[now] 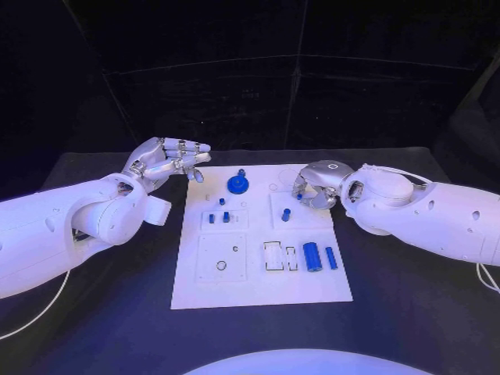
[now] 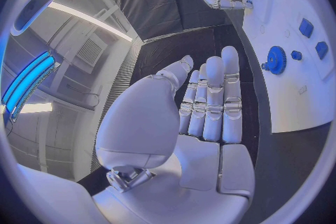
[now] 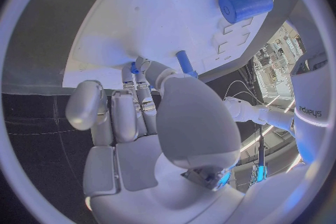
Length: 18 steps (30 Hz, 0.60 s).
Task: Assemble the parts on the task board
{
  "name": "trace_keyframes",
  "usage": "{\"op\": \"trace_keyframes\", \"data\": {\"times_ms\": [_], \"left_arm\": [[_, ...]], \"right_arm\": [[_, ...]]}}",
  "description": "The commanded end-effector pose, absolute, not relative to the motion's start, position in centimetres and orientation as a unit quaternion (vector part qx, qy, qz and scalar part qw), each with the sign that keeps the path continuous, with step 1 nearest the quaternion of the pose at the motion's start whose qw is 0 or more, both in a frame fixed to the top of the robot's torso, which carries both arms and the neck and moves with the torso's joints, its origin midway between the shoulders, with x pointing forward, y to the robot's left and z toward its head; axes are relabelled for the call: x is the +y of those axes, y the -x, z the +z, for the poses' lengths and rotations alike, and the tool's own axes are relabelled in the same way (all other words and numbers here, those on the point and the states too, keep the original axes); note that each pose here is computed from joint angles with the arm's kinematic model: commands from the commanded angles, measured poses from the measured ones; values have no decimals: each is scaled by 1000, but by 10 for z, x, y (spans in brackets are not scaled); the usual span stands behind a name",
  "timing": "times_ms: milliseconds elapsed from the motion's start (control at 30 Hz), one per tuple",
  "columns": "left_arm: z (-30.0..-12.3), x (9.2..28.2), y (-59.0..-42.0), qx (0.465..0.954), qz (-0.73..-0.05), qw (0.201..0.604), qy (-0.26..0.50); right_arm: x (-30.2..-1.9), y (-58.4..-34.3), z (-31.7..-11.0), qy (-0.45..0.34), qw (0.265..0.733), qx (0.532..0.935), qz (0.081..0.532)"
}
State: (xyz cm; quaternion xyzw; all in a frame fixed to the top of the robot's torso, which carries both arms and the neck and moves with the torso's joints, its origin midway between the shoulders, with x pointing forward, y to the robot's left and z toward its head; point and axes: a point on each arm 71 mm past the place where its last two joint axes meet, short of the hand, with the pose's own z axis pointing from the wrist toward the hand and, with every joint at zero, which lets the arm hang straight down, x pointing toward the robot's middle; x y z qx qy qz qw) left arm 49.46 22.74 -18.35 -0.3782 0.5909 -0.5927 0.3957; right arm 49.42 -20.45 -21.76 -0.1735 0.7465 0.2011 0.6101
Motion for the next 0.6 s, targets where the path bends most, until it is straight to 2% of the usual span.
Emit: {"op": "trace_keyframes", "data": {"times_ms": [33,600], "left_arm": [[-181,228,-495,580,-602,396,379],[-182,229,-496,582,-601,394,380]], "right_arm": [[-204,-494,-220,178,602,754,195],[-197,-497,-220,172,609,750,192]]}}
